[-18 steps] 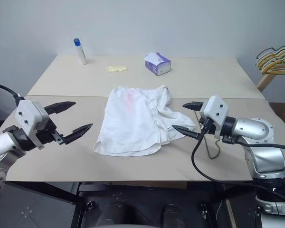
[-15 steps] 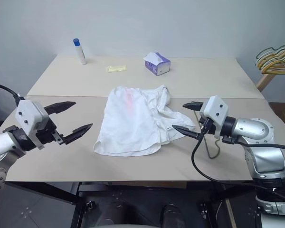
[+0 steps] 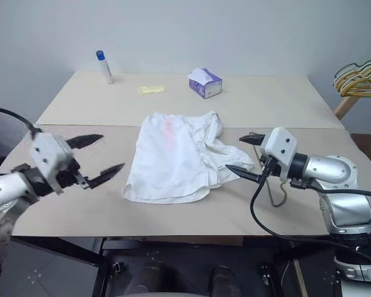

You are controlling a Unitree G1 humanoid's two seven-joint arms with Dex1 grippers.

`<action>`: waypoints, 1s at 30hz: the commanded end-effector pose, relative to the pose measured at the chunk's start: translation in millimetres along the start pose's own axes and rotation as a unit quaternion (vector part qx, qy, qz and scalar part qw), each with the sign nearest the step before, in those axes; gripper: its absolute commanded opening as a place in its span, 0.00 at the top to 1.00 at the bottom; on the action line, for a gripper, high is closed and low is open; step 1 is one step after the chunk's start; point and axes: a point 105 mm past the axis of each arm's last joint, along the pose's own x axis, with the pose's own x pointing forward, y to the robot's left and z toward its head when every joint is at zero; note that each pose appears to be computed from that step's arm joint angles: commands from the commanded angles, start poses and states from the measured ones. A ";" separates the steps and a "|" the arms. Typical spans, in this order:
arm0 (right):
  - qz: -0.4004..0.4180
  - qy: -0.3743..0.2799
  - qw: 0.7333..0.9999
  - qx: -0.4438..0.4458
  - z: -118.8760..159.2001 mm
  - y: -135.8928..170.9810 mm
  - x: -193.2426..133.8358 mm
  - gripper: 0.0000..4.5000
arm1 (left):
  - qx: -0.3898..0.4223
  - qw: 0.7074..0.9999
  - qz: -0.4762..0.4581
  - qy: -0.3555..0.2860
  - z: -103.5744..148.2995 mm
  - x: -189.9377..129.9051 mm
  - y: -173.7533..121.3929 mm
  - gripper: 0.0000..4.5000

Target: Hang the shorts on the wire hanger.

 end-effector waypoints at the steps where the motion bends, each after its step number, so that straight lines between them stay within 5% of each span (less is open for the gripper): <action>1: -0.002 0.000 0.999 -0.040 11.8 -6.9 -6.4 0.01 | 0.042 0.998 -0.025 0.025 -14.2 8.0 -11.4 0.00; 10: 0.080 0.023 0.995 -0.048 12.8 11.7 -20.4 0.01 | 0.118 0.974 -0.181 0.064 -50.2 58.6 -62.6 0.00; 16: 0.168 0.024 0.985 -0.027 19.0 30.9 -34.3 0.01 | 0.186 0.939 -0.258 0.129 -75.4 49.8 -64.2 0.00; 22: 0.164 0.022 0.986 -0.032 21.8 30.0 -34.1 0.01 | 0.238 0.926 -0.242 0.164 -91.5 58.0 -52.5 0.00; 30: 0.158 0.018 0.987 -0.035 24.1 29.3 -33.5 0.00 | 0.245 0.932 -0.203 0.174 -92.9 62.4 -28.3 0.57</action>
